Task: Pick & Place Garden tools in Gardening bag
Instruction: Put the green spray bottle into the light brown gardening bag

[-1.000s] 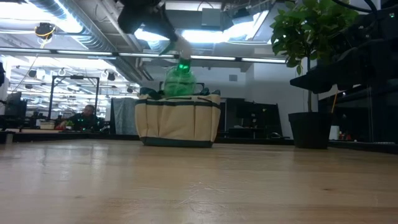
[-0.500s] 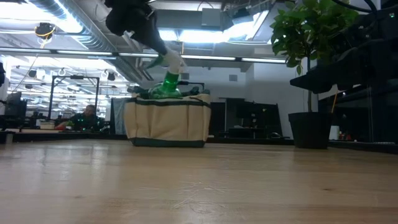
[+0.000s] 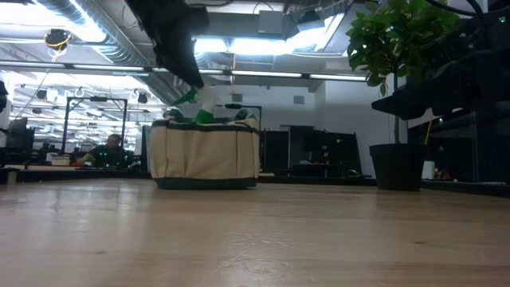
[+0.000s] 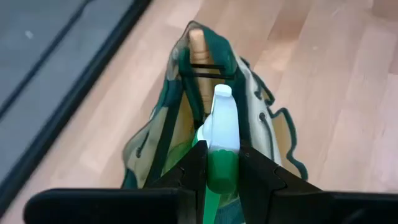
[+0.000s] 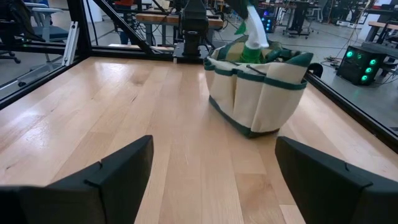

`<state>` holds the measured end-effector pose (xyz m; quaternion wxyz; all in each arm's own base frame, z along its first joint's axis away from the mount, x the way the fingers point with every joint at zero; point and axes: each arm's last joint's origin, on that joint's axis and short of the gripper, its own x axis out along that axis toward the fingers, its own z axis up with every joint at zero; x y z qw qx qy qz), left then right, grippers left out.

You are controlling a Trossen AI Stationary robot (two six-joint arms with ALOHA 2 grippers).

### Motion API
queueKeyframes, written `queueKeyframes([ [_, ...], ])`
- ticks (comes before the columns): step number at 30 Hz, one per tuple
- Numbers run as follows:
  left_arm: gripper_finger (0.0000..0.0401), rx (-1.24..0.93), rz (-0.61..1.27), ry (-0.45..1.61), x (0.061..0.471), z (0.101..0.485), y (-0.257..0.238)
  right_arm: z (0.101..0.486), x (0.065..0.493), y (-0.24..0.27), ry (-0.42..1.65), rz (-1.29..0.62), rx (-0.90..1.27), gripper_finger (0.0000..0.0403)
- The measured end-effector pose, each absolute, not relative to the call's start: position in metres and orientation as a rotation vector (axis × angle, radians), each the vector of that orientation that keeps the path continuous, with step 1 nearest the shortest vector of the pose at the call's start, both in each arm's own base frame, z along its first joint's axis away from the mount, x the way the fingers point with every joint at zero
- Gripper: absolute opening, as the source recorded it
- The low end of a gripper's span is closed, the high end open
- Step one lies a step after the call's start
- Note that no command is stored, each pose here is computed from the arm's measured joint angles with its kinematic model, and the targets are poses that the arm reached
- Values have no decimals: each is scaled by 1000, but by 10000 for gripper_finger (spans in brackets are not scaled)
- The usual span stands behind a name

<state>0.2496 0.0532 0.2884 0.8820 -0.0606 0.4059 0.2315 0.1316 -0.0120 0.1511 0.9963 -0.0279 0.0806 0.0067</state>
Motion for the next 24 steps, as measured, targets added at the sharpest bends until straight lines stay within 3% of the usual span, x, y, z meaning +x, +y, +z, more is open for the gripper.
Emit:
queueKeyframes([
  [17, 60, -162, 378, 924, 274, 261, 70, 151, 132, -12, 161, 13, -56, 341],
  [24, 96, -121, 356, 805, 274, 274, 64, 151, 132, -12, 161, 13, -56, 341],
])
